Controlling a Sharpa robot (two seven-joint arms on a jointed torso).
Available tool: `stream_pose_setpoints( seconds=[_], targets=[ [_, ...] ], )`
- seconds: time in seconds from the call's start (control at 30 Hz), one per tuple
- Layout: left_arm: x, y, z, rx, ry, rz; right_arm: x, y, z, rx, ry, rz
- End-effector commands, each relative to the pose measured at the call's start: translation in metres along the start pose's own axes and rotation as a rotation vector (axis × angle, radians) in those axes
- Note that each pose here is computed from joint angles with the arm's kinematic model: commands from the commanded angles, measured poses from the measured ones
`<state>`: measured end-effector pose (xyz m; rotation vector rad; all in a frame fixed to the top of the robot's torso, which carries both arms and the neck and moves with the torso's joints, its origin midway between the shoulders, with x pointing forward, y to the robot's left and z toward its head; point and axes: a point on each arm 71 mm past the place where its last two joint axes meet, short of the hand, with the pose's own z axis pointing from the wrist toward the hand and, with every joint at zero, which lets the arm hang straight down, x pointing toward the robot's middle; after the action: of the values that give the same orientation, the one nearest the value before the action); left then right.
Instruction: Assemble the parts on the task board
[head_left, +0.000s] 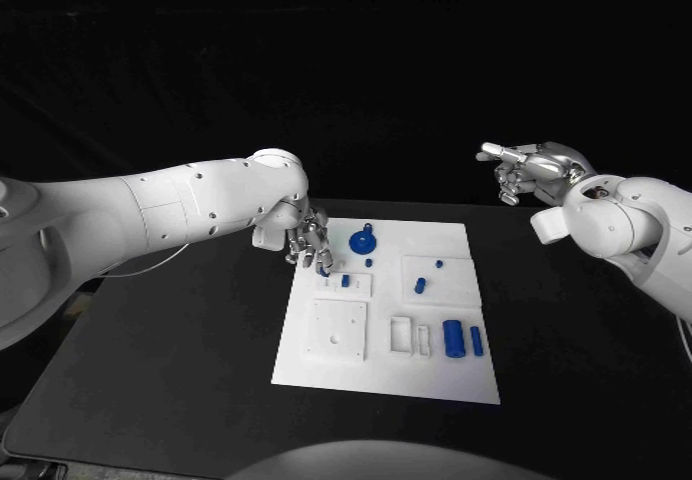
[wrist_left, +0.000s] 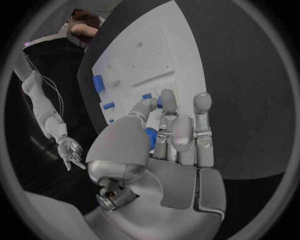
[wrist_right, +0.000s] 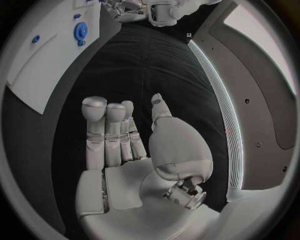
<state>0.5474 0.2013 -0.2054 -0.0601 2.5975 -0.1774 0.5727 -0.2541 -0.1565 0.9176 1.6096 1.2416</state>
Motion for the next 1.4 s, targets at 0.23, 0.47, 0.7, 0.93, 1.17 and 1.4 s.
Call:
stream_pose_setpoints(
  seconds=[0.23,0.47,0.7,0.93,1.17,1.4],
  targets=[
    [0.0073,-0.0077,0.0080,0.011,0.057,0.006,0.004,0.001,0.001,-0.007,0.020,-0.004],
    [0.0101,-0.0056,0.0124,-0.008,0.052,-0.001,0.004,0.001,0.001,-0.008,0.022,-0.004],
    [0.0114,-0.0035,0.0147,-0.021,0.052,-0.003,0.005,0.001,0.001,-0.008,0.023,-0.004],
    [0.0122,-0.0013,0.0156,-0.028,0.054,-0.002,0.005,0.001,0.001,-0.008,0.023,-0.004],
    [0.0124,0.0010,0.0160,-0.034,0.070,-0.011,0.005,0.001,0.001,-0.008,0.023,-0.004],
    [0.0118,0.0015,0.0166,-0.039,0.070,-0.019,0.005,0.001,0.001,-0.009,0.023,-0.004]
  ],
)
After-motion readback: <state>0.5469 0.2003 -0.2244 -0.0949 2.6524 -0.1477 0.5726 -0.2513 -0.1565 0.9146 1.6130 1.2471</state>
